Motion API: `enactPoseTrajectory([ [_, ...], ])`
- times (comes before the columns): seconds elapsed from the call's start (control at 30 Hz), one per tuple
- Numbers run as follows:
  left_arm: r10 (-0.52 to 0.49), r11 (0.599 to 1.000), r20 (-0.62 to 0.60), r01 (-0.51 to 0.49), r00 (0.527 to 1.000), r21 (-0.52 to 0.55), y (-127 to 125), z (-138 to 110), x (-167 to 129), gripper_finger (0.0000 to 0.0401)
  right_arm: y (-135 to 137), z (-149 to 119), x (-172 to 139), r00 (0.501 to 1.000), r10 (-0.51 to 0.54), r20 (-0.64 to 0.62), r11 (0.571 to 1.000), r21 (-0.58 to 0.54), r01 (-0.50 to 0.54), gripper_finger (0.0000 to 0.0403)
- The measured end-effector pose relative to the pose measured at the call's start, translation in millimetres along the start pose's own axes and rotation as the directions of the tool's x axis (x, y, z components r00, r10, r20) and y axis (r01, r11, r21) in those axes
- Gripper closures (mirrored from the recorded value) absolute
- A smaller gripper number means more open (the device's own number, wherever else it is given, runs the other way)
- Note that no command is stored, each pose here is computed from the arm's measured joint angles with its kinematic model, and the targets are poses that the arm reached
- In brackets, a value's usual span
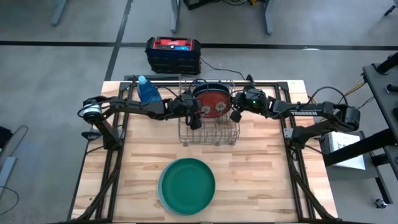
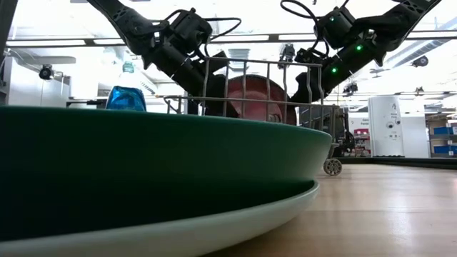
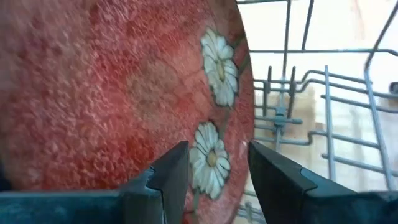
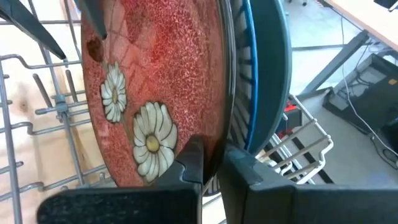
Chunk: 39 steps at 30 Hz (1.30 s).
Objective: Sort dishes
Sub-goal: Put the red flowered plate into the gray dishwasher rack
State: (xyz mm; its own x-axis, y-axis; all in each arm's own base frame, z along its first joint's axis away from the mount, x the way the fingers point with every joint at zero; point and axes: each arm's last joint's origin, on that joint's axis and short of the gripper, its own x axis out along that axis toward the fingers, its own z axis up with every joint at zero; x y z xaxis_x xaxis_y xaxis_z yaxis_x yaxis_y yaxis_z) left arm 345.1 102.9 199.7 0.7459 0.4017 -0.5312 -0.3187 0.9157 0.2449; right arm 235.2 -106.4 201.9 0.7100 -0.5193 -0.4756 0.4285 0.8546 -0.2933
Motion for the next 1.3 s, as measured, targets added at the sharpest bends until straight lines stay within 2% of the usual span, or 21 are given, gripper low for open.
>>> enactPoseTrajectory([
  [0.5,0.0,1.0,0.044,-0.001,0.999,0.02,-0.7,10.5,-9.2,0.0246,0.3,2.2,-8.2,1.0,0.006,-0.001,0.999,-0.033,-0.006,0.0401],
  [0.77,-0.028,0.998,0.055,0.024,0.998,0.062,-12.4,17.0,-21.3,0.0246,6.1,7.6,-20.0,0.999,0.023,0.026,0.996,-0.084,-0.02,0.0403],
  [1.03,-0.097,0.988,0.042,0.091,0.994,0.125,-26.3,25.3,-49.3,0.0246,11.2,7.3,-21.4,0.998,0.058,0.019,0.994,-0.096,-0.056,0.0403],
  [1.3,-0.116,0.98,0.131,0.093,0.985,0.174,-27.4,37.9,-64.7,0.0246,13.2,7.2,-22.0,0.998,0.064,0.016,0.992,-0.114,-0.062,0.0403],
])
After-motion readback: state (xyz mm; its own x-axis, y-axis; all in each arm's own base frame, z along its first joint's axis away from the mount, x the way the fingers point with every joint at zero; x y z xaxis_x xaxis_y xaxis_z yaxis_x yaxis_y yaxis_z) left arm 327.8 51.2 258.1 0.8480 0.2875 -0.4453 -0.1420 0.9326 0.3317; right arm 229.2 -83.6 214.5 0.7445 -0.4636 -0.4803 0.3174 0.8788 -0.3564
